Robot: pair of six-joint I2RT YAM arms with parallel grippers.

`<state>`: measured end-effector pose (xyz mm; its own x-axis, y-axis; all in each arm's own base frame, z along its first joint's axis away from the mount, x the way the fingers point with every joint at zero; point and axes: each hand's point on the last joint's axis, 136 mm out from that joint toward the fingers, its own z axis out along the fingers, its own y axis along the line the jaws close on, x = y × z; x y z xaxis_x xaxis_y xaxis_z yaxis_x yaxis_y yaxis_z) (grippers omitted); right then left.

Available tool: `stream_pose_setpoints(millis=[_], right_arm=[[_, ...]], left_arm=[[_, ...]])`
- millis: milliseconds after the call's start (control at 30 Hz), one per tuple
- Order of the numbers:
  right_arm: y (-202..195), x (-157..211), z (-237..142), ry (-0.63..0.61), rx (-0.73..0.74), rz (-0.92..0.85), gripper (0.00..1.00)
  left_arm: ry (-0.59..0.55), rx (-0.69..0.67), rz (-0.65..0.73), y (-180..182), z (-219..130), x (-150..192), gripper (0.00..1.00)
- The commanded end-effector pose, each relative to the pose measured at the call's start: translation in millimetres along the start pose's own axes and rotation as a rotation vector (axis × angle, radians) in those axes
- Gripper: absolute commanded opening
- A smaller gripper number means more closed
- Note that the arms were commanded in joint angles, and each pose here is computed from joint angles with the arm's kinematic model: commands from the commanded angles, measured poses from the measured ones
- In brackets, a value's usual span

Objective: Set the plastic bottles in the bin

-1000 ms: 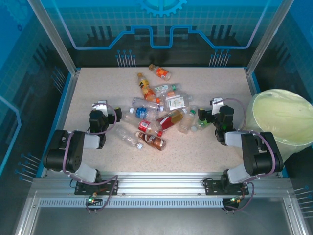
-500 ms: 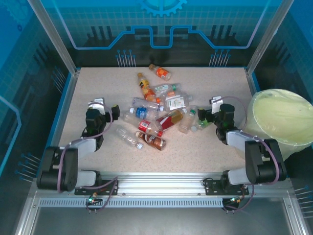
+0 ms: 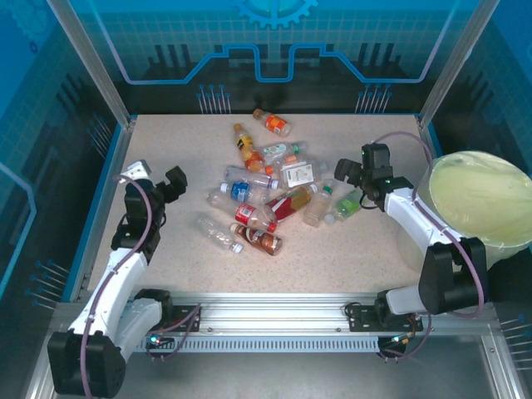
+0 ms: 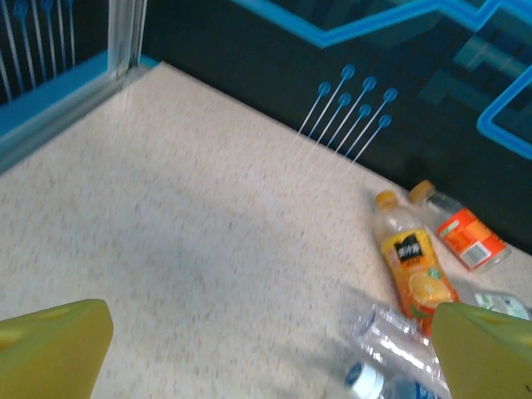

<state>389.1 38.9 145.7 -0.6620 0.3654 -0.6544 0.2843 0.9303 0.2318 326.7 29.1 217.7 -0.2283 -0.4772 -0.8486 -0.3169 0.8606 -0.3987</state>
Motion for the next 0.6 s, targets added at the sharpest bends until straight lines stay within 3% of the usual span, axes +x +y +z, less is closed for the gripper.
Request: stream_pose_setpoints(millis=[0,167,333,567], right_arm=[[-30.7,40.2,2.9,0.128,0.176,0.257,1.00],[-43.8,64.1,20.8,0.200,0.282,0.372,1.00],[-41.0,77.3,36.9,0.237,0.300,0.451,1.00],[-38.0,88.3,51.6,0.242,0.333,0.449,0.92]], left_arm=[[0.155,-0.053,-0.086,11.8,-12.6,30.6,0.99],[0.211,-0.027,-0.127,9.6,-15.4,45.8,0.99],[0.260,0.029,-0.197,-1.0,-8.8,58.2,0.99],[0.294,0.103,-0.267,-14.0,-1.6,68.4,0.99]])
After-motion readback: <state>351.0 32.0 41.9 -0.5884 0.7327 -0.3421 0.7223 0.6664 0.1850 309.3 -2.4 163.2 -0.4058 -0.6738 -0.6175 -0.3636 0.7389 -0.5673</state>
